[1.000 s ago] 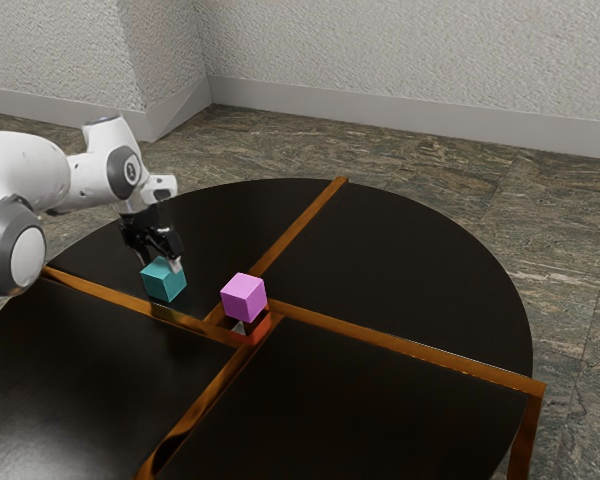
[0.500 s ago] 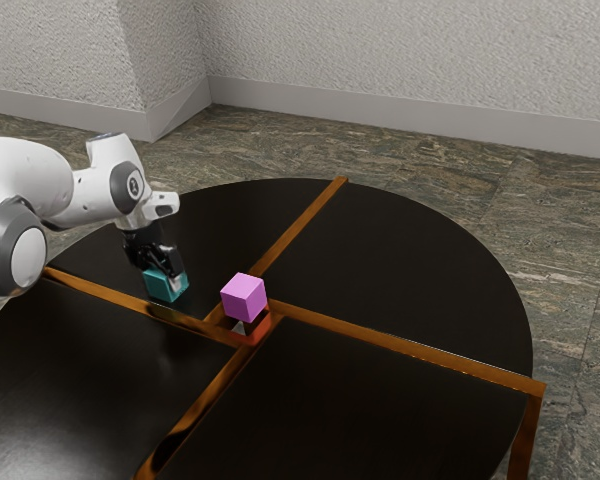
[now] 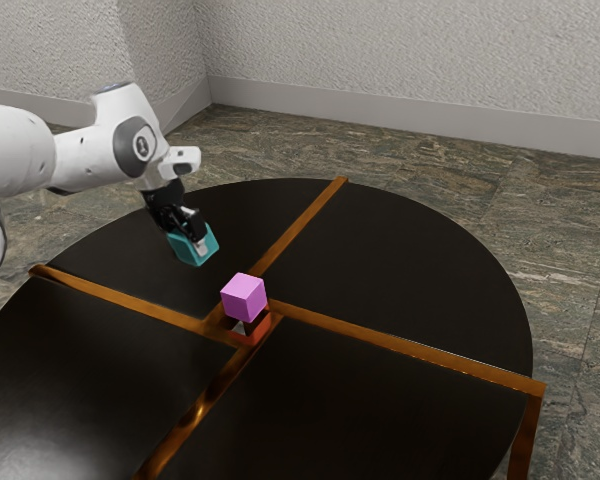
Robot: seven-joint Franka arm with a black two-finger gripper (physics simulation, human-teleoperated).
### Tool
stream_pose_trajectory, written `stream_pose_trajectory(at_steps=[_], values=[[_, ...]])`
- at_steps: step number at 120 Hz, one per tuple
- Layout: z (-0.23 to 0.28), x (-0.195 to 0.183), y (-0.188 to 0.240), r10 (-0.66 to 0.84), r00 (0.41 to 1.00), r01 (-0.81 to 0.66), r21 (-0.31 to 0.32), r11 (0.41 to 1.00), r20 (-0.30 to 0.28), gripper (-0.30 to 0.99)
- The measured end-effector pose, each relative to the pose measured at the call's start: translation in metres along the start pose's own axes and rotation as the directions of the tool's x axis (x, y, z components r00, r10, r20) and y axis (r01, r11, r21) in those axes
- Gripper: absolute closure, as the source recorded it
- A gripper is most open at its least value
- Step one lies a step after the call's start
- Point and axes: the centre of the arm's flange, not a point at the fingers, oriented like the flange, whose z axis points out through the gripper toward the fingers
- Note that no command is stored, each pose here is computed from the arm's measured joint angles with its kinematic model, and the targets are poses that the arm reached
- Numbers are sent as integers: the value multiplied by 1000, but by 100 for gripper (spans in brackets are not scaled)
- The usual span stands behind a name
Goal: Pick up the blue block with one arm, and put the blue block on the pink block with one arm
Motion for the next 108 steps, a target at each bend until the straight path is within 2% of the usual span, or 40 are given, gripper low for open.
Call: stream_pose_trajectory(at_steps=[24,66,108], values=[[15,13,38,-24,1000,24,1,1000,13,28],[40,26,37,-153,988,152,25,988,31,28],[49,29,52,-212,976,210,46,977,49,29]])
